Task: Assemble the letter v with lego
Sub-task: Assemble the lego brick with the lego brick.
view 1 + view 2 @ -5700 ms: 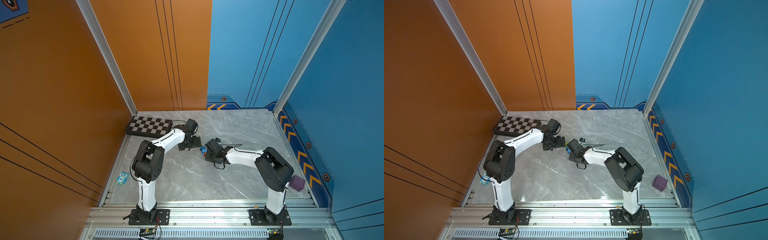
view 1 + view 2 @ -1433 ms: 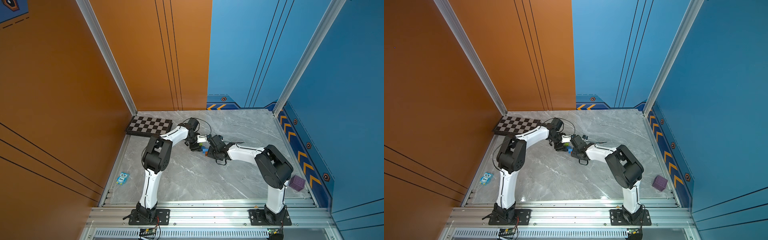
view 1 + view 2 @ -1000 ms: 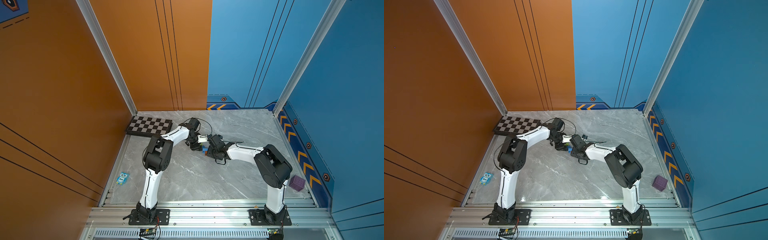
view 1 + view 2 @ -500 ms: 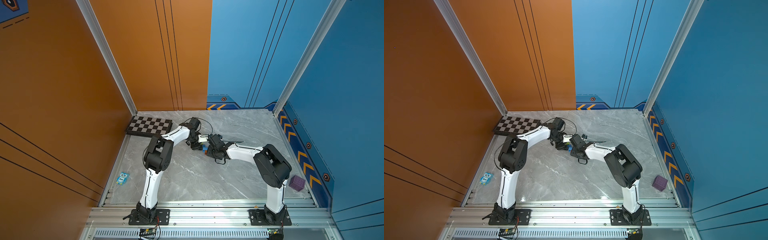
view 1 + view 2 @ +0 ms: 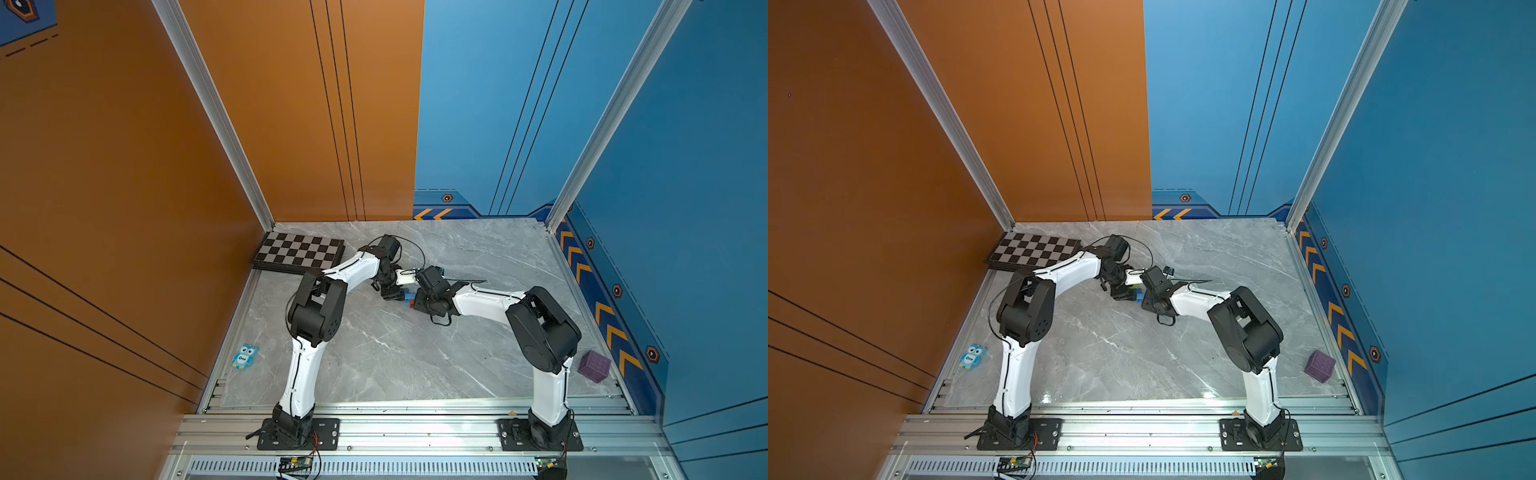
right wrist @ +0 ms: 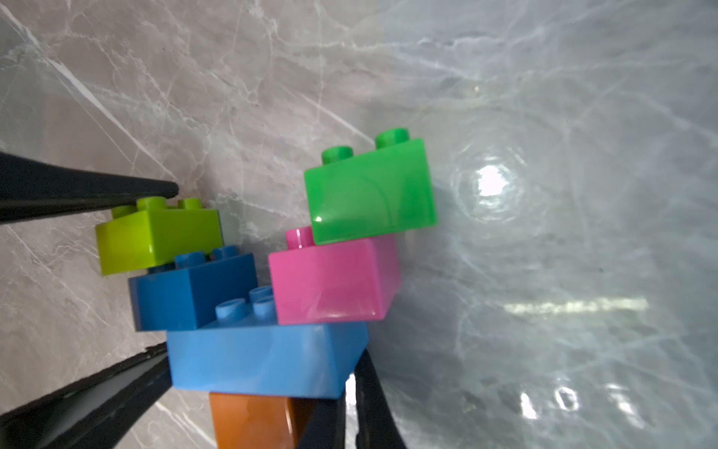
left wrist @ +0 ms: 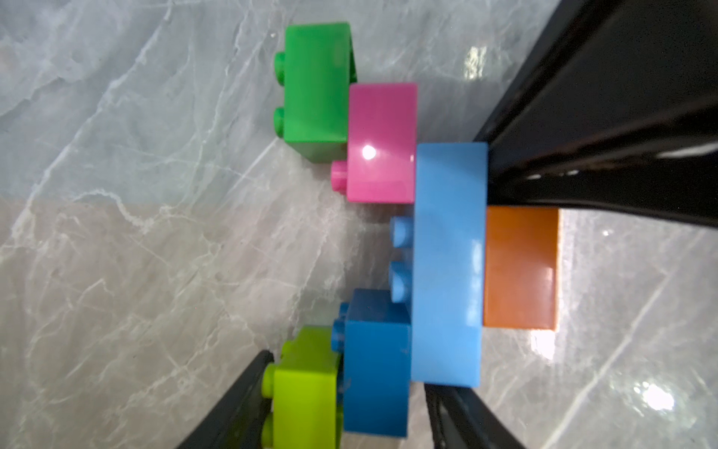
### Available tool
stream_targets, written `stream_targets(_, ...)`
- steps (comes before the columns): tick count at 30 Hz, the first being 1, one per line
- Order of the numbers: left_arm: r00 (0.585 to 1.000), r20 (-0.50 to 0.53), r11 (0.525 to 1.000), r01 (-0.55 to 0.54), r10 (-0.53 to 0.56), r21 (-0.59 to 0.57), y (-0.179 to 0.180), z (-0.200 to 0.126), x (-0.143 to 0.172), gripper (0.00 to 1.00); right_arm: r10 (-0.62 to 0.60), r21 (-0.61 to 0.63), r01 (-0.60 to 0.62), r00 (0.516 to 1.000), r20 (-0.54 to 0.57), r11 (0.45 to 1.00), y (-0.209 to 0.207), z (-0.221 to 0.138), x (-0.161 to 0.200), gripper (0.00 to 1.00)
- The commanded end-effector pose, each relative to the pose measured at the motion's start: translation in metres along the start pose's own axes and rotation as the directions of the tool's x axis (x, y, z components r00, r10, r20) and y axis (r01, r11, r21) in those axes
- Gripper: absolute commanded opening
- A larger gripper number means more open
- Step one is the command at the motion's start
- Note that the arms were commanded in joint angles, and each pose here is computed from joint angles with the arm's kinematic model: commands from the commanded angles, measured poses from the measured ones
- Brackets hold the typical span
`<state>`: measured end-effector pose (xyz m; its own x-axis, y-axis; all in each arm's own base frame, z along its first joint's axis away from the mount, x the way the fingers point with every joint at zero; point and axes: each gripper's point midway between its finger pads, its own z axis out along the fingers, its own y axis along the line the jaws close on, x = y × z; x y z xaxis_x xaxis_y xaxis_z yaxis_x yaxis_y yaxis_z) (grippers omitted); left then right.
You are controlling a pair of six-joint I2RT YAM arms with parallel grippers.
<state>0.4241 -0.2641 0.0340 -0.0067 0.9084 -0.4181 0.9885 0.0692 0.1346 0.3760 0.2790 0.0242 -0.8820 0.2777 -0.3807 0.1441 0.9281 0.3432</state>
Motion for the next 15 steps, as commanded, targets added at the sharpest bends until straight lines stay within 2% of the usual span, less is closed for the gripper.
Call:
stream_targets(1, 1.0, 0.024, 0.999, -0.006, 0.005, 0.038, -0.0046, 0.0023, -0.0046, 0.61, -0.026, 0.042, 0.029, 0.998, -0.054, 0.999, -0.0105, 0.0088, 0.0102, 0.1)
stream_targets(15, 1.0, 0.002, 1.0, 0.004, -0.004, 0.028, -0.0025, 0.0041, -0.0006, 0.59, -0.007, 0.054, 0.009, 0.999, -0.05, 0.998, -0.0121, 0.0111, 0.0118, 0.1)
